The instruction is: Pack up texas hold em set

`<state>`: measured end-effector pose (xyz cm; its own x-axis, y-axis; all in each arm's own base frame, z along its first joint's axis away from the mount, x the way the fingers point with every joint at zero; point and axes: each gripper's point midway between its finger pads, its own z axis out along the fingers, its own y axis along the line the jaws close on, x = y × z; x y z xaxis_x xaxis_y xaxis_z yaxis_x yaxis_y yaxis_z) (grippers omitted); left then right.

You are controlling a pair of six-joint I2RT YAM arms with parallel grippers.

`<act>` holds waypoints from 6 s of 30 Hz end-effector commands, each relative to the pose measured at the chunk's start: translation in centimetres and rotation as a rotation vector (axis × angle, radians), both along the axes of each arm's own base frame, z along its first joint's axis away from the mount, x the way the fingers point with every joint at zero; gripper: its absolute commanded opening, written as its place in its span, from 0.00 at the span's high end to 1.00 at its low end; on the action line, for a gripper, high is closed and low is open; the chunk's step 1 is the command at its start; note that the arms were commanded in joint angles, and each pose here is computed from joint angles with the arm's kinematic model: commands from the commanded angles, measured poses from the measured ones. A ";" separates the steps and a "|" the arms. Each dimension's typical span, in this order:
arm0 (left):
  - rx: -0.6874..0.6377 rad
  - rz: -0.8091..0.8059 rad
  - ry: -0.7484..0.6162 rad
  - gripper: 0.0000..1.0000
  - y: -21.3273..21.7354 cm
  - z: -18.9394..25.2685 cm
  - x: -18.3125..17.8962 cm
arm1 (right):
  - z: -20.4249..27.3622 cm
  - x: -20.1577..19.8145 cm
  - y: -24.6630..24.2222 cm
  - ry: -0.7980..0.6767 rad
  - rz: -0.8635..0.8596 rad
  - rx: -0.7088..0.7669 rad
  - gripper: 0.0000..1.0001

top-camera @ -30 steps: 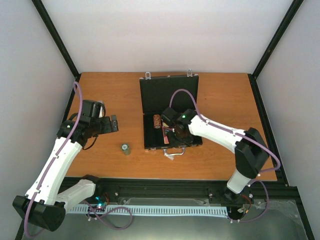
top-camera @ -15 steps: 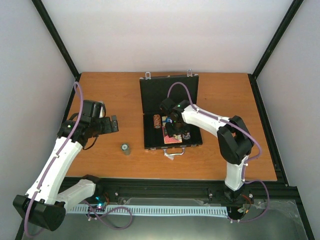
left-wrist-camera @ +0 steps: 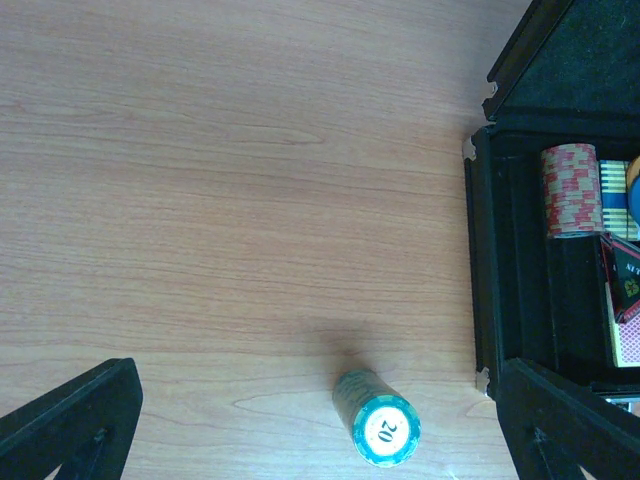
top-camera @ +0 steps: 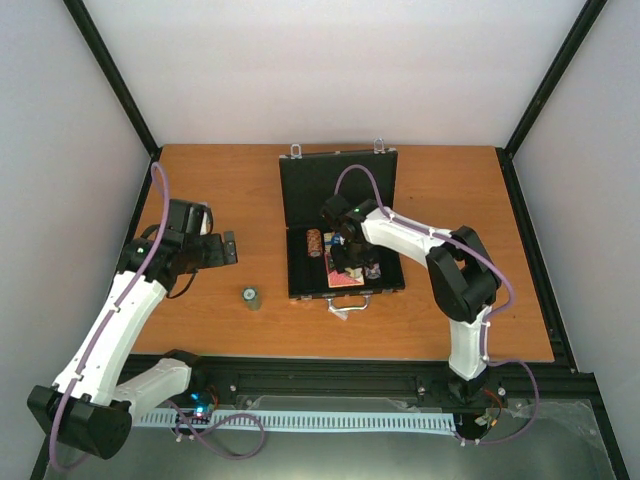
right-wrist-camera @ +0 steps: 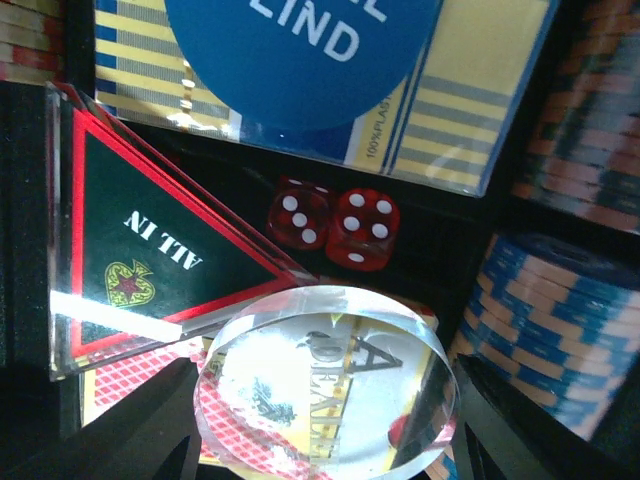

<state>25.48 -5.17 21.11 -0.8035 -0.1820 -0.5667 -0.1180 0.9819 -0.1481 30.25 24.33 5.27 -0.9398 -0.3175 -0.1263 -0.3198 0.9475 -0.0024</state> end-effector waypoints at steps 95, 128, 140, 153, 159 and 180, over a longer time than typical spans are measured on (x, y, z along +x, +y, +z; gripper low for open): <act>-0.161 0.023 -0.468 0.00 0.9 17.8 -3.2 | 0.6 -8.0 24.2 0.031 0.512 0.187 0.54; -0.180 0.040 -0.425 0.00 0.6 15.1 -2.8 | 8.4 -2.3 10.6 -0.376 0.272 0.029 0.84; -0.177 0.039 -0.413 0.00 0.4 14.2 -2.2 | 6.9 -0.1 10.0 -0.512 0.269 -0.021 0.85; -0.165 0.033 -0.403 0.00 0.4 13.8 -2.1 | 4.6 -0.3 10.1 -0.522 0.279 0.002 0.85; -0.154 0.033 -0.397 0.00 0.5 13.5 -2.1 | 5.5 0.2 10.4 -0.562 0.281 0.012 0.85; -0.148 0.032 -0.392 0.00 0.5 13.3 -2.1 | 4.3 -1.6 7.8 -0.473 0.292 -0.062 0.48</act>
<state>23.28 -4.65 34.00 -0.5377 -0.3094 -0.7843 -0.0619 0.9422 -0.3293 28.93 33.71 7.13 -0.6494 -0.5761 -0.4963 -0.5388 0.8092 -0.2343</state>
